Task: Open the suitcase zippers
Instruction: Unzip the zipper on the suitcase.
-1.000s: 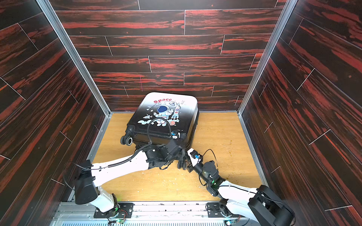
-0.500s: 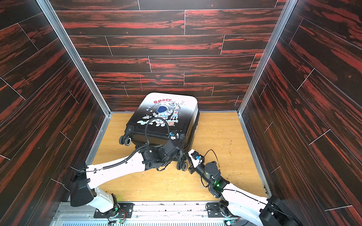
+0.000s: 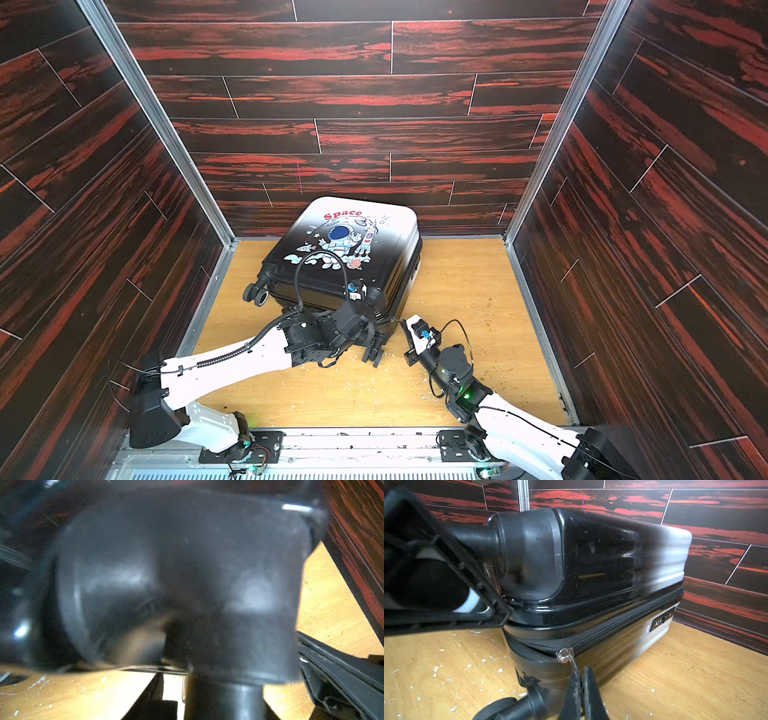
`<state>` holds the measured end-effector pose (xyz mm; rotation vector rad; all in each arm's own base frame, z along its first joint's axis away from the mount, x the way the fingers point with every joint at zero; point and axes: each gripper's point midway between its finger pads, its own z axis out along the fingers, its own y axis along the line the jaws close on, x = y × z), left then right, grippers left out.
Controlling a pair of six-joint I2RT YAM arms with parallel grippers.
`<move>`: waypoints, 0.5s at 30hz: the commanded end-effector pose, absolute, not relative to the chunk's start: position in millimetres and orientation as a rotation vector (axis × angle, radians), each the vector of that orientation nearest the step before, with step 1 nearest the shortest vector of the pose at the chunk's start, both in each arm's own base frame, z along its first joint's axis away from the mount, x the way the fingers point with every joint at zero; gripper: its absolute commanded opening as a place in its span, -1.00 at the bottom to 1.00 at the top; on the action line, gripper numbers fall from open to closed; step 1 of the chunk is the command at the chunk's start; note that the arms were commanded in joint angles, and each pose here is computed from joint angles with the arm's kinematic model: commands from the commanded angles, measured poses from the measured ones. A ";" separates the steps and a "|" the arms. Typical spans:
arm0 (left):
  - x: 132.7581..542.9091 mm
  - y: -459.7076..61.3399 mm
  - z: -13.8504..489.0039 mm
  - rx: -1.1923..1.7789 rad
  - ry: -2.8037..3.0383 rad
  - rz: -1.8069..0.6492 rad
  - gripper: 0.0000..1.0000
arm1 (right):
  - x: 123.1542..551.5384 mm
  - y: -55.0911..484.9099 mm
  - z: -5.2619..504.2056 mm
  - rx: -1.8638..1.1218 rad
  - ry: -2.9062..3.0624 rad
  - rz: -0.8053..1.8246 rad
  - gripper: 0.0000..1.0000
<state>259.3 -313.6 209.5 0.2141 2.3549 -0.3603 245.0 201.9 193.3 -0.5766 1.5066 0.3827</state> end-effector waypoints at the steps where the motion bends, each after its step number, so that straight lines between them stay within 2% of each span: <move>1: 273.9 -239.3 226.9 0.036 2.322 -0.163 -1.00 | 276.9 146.7 234.8 -0.273 1.426 0.138 -1.00; 11: 214.2 -245.4 211.4 0.346 2.440 -0.325 -1.00 | 340.2 149.6 252.8 -0.192 1.388 0.107 -1.00; 15: 192.6 -232.1 210.2 0.447 2.450 -0.333 -1.00 | 376.4 113.9 254.5 -0.068 1.404 0.100 -1.00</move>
